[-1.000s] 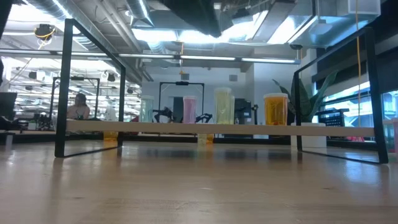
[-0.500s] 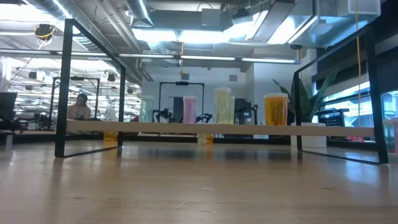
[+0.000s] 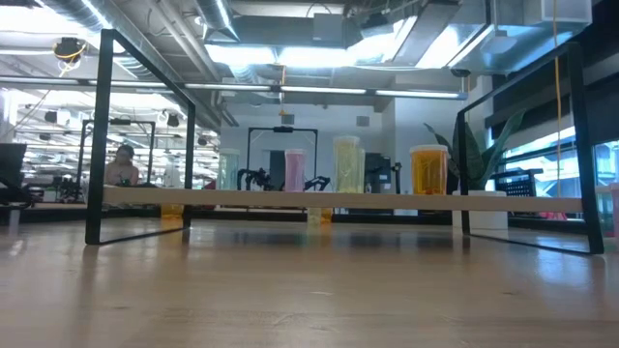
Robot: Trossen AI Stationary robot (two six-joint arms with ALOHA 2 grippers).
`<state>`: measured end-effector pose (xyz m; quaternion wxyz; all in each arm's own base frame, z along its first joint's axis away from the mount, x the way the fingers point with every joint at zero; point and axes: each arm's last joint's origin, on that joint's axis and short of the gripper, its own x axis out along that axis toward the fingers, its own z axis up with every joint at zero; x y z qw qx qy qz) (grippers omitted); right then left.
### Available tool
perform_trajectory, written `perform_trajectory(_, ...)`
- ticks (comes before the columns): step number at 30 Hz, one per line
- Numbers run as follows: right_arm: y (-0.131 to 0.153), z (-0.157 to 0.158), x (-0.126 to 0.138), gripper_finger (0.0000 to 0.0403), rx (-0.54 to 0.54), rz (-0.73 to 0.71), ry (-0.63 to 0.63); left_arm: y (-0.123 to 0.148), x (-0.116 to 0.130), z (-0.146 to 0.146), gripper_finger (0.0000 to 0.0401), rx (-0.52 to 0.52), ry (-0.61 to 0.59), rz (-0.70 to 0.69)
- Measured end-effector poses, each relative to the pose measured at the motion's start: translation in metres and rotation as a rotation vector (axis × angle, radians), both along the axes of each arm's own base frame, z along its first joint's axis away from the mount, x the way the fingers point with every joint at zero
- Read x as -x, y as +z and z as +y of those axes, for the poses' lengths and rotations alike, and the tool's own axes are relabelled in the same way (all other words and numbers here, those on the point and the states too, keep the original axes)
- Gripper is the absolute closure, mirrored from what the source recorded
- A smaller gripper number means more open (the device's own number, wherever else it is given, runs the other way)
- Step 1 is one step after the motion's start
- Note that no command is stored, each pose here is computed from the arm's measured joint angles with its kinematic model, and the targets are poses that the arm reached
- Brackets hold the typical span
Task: Pick and place medicine bottles onto shelf by color
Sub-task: Put the bottom pink pill bottle on the shelf aligned with the other pink pill bottle
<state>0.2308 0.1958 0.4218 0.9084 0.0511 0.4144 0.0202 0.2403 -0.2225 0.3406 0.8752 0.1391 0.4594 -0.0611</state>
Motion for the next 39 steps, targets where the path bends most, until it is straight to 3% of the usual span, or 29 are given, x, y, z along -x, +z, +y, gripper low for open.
perform_trajectory(11, -0.074, 0.051, -0.041, 0.0114, 0.184, 0.209, 0.143, 0.0, 0.011, -0.009, 0.0216, -0.003, 0.013, -0.011)
perform_trajectory(20, -0.144, 0.079, -0.065, 0.0114, 0.18, 0.454, 0.095, -0.001, 0.012, -0.01, 0.0216, -0.005, 0.005, -0.011)
perform_trajectory(39, -0.197, 0.081, -0.087, 0.0114, 0.259, 0.6, 0.104, -0.001, 0.011, -0.01, 0.0216, -0.006, 0.005, -0.01)
